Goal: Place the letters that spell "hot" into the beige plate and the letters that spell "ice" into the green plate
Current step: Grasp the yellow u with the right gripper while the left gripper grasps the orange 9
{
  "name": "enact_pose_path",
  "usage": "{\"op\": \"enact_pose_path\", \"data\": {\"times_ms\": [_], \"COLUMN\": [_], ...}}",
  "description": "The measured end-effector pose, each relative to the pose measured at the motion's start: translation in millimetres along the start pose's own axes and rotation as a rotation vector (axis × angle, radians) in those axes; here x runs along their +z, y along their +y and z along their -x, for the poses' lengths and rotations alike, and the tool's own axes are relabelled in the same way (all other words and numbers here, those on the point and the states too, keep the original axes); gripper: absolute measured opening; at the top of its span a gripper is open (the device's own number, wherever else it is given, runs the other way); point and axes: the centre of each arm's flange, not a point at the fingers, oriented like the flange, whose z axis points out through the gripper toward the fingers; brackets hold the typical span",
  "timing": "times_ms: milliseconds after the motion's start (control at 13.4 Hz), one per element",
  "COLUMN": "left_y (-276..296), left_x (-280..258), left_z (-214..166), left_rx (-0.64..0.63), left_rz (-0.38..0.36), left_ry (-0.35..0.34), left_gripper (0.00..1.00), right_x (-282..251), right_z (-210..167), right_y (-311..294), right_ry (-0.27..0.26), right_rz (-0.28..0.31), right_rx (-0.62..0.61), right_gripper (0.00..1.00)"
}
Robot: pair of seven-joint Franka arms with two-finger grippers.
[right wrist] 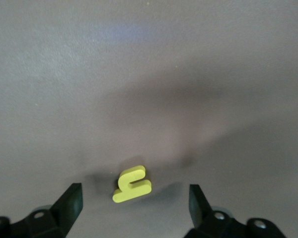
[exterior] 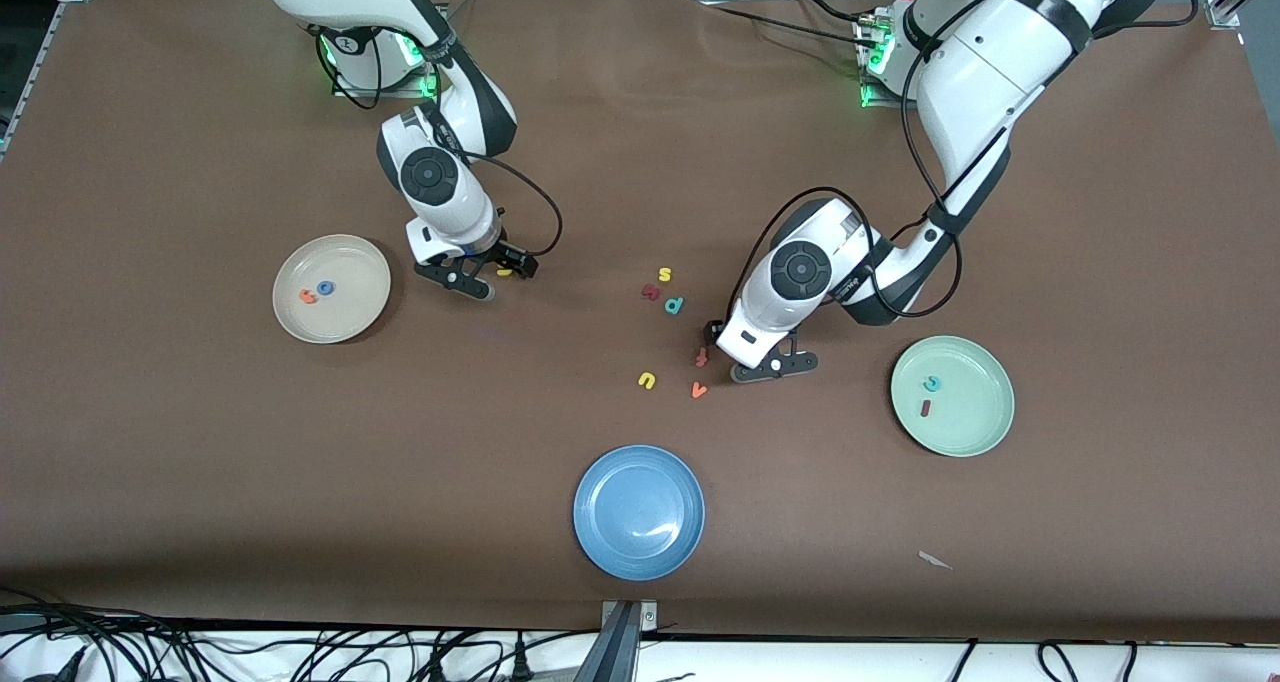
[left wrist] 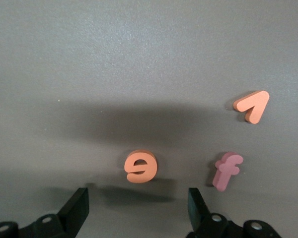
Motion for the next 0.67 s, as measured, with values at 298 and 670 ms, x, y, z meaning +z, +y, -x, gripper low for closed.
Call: {"op": "enact_pose_path", "data": {"times_ms": [298,670], "left_y": [0.6,-3.8], "left_x": [-0.6,5.5], "left_z": [-2.2,-10.6], "left_rx": [-0.002,-0.01], "left_rz": [0.003,-0.016], "left_ry": [0.003,0.018], "left_gripper": [0.78,0.67], "right_x": [5.2,6.4], "right_z": [0.8,0.7], "right_y": [0.8,0.3], "right_ry": [0.028,0.033], "right_rz": [0.034,0.034], "right_rx": [-0.082,-0.11], "right_gripper": [0.78,0.67]}}
